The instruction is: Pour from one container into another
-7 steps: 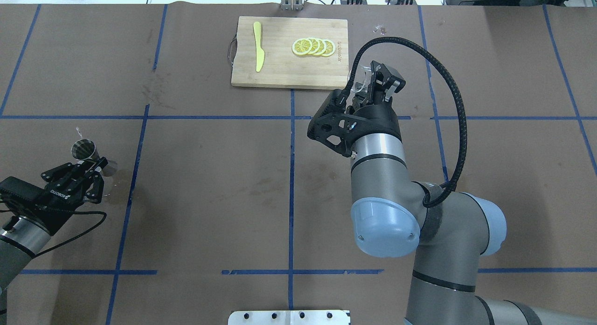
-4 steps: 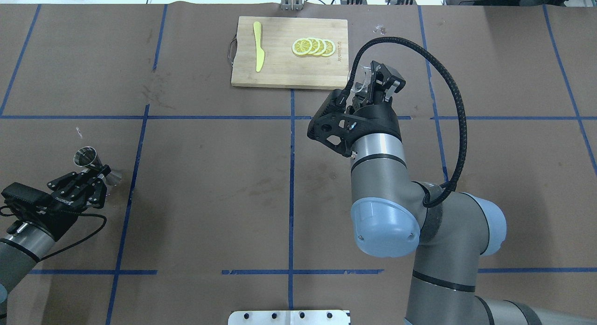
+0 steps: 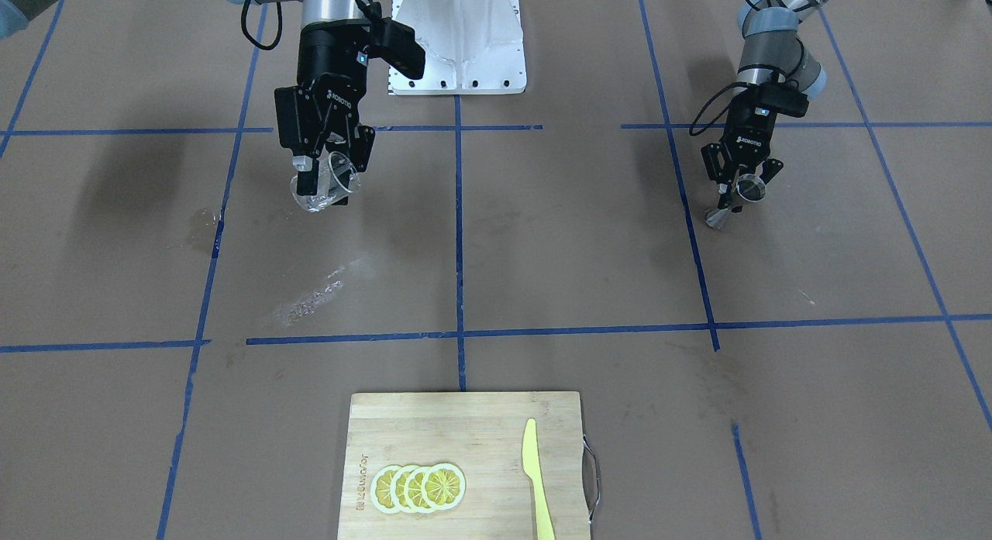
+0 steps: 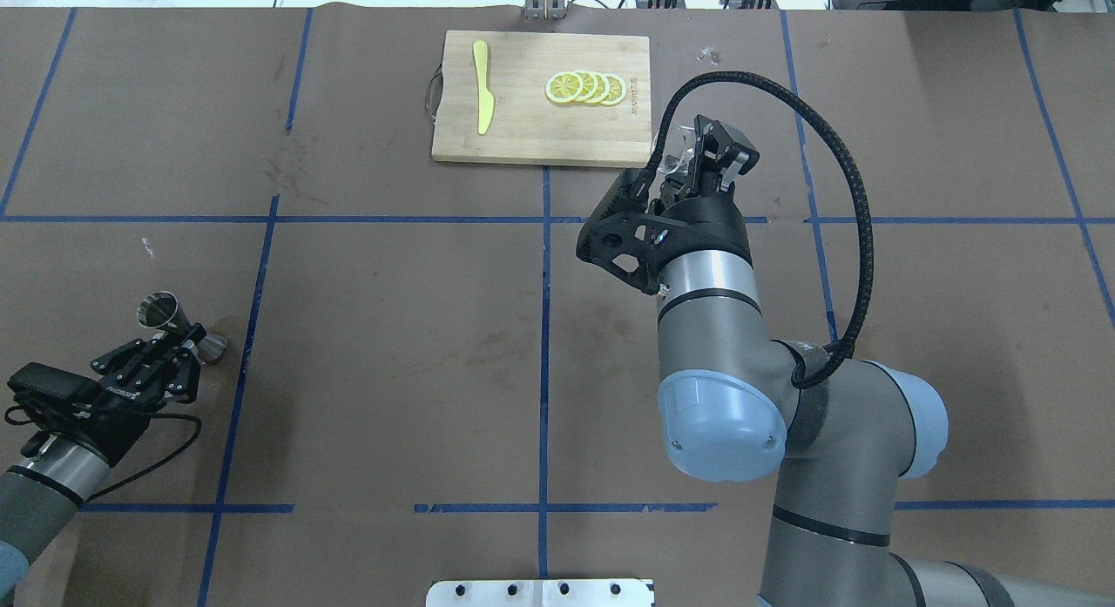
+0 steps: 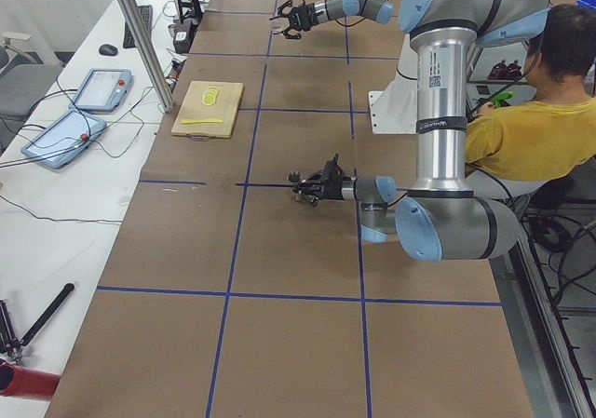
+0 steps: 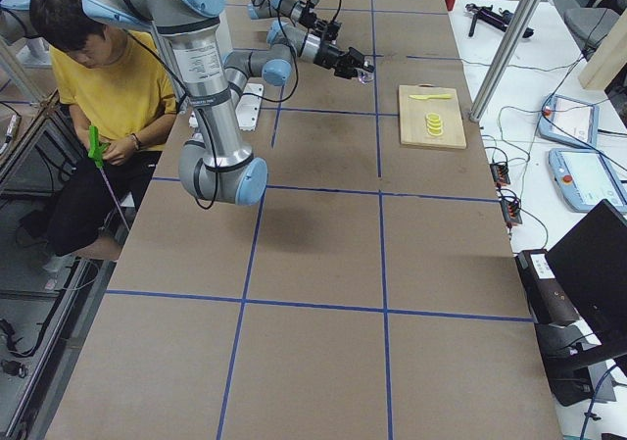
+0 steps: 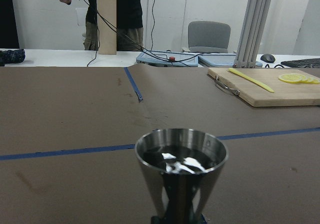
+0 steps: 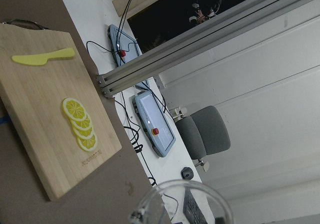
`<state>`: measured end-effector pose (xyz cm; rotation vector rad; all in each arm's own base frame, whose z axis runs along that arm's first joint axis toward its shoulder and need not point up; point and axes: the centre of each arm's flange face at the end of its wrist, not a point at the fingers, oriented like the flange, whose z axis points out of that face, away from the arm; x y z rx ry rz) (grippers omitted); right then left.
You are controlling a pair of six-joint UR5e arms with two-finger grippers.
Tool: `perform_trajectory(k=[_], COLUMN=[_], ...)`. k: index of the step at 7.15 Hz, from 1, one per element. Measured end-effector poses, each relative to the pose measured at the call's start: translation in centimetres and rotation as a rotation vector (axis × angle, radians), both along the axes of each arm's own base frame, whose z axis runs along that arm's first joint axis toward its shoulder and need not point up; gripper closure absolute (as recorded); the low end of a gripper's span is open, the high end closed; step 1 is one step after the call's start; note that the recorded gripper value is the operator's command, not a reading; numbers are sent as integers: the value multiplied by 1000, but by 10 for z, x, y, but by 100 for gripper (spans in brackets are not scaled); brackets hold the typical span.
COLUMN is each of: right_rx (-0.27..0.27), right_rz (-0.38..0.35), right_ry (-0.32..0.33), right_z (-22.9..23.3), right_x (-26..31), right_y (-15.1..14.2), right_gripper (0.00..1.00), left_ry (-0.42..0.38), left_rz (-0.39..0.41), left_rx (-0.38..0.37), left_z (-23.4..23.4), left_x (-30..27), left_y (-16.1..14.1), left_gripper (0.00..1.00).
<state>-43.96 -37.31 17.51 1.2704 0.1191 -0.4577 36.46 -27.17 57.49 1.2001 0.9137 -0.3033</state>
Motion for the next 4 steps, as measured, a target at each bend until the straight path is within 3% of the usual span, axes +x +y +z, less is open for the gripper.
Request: perform_trajectory(k=[4], right_rx=[-1], right_rz=[2], right_ry=[5], right_z=[2], right_x=[0], right_y=[0], right_gripper=[100], left_ry=[-33], left_rz=[-23], left_rx=[6], left_z=[-4], left_x=[9], left_y=[4], left_gripper=[100])
